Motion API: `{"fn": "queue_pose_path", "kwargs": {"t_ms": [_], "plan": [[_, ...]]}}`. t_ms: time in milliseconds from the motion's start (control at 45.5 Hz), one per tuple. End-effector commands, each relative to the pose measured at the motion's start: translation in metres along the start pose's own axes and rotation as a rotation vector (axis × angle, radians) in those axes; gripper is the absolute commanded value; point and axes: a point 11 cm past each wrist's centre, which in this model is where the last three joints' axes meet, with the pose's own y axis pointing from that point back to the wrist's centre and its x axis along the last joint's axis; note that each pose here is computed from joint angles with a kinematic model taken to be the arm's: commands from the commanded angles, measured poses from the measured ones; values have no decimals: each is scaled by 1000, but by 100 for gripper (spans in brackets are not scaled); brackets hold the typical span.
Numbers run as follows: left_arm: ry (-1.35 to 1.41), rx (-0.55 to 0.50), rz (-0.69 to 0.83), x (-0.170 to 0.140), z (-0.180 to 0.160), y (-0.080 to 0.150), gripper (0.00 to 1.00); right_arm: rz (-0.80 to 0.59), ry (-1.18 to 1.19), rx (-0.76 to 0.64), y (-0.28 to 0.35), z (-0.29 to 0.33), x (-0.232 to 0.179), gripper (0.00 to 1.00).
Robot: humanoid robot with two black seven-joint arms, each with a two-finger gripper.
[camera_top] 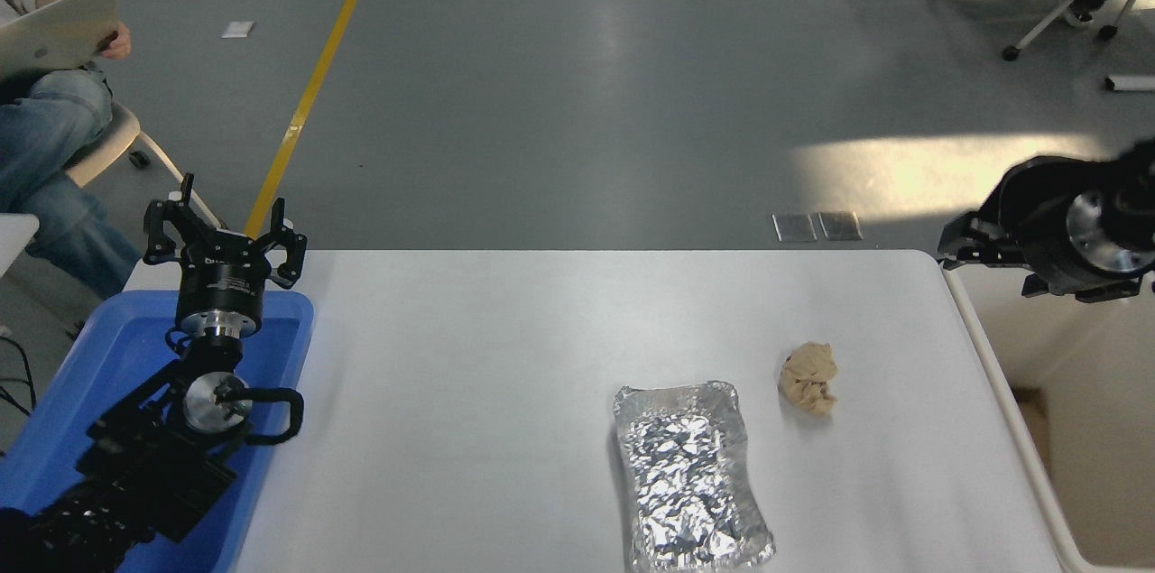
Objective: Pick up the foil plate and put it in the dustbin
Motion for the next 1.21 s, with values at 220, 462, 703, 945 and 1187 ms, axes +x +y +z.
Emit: {"fn": "queue_pose_path", "kwargs": {"t_ms": [220,462,703,945,1187], "plan": [[2,-4,3,0,0,0,99,-128,216,137,105,-89,-18,84],[3,-5,3,0,1,0,99,-162,245,192,130,-107,-26,84],[3,-5,3,0,1,0,99,-176,256,189,129,-110,-31,84],[3,-5,3,0,1,0,99,-206,244,172,103,-109,-37,83],[2,-4,3,0,0,0,99,-236,160,128,35,-90,-57,83]]}}
